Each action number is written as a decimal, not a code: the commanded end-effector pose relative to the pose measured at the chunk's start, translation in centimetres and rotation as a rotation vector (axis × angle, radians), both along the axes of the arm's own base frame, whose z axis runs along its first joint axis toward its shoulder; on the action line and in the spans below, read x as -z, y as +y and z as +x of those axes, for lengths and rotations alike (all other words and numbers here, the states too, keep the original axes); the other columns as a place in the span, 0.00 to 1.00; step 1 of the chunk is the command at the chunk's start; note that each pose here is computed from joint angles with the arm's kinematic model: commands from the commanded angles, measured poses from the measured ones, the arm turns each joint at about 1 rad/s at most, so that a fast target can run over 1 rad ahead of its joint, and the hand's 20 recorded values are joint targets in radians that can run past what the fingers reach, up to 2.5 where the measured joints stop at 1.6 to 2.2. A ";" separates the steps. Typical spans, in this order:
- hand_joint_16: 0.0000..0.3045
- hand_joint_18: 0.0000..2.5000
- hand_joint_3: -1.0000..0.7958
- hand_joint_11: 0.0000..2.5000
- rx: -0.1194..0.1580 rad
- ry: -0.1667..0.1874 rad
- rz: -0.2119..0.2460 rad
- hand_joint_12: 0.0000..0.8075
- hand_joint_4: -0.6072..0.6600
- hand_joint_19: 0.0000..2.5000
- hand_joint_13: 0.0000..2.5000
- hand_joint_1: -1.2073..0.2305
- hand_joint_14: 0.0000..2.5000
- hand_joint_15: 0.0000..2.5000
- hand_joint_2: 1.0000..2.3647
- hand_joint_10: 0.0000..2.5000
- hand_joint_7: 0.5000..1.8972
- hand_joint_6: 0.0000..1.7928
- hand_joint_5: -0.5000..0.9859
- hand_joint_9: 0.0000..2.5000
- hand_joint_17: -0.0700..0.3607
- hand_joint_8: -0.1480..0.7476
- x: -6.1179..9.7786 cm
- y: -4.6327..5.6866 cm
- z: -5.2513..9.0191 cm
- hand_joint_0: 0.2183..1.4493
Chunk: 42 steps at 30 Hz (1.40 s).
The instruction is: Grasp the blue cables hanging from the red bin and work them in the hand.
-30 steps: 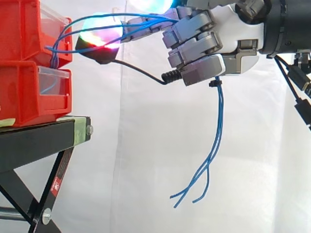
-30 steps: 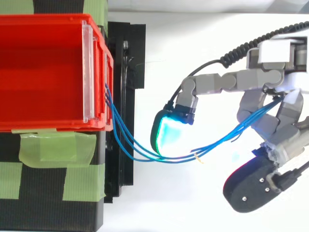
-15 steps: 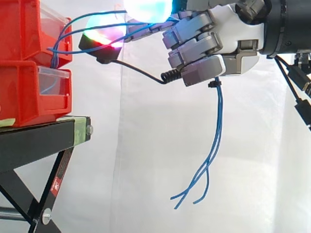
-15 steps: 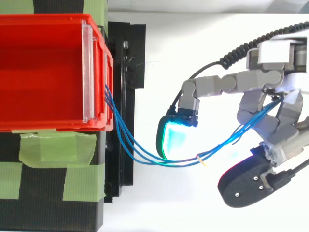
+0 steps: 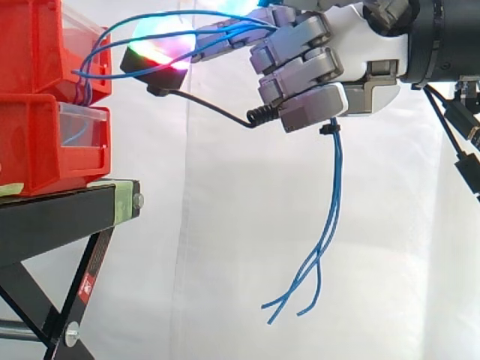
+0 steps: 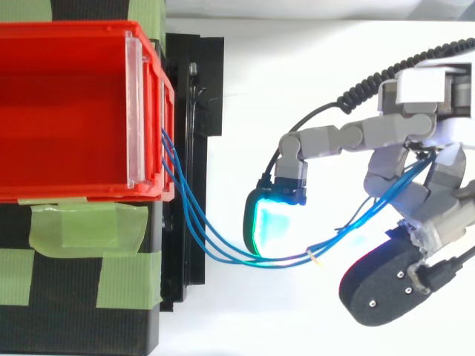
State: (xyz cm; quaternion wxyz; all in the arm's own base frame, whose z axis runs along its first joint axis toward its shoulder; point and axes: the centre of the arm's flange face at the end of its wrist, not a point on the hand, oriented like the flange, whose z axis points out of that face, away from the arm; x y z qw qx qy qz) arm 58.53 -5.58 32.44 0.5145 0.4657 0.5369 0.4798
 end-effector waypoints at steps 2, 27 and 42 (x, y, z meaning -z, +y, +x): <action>0.70 1.00 0.24 1.00 -0.001 0.000 -0.001 0.90 0.68 0.29 0.83 0.43 1.00 0.83 0.01 1.00 0.62 0.00 0.53 0.77 0.53 0.81 0.0 0.0 0.0 0.60; 0.70 1.00 0.67 1.00 0.001 -0.001 0.000 0.90 0.67 0.29 0.83 0.40 1.00 0.83 0.01 1.00 0.62 0.00 0.55 0.77 0.53 0.81 -0.1 0.0 0.0 0.72; 0.70 1.00 0.81 1.00 0.001 0.002 0.003 0.90 0.64 0.29 0.83 0.39 1.00 0.83 0.05 1.00 0.62 0.00 0.53 0.77 0.53 0.81 0.0 0.0 0.0 0.78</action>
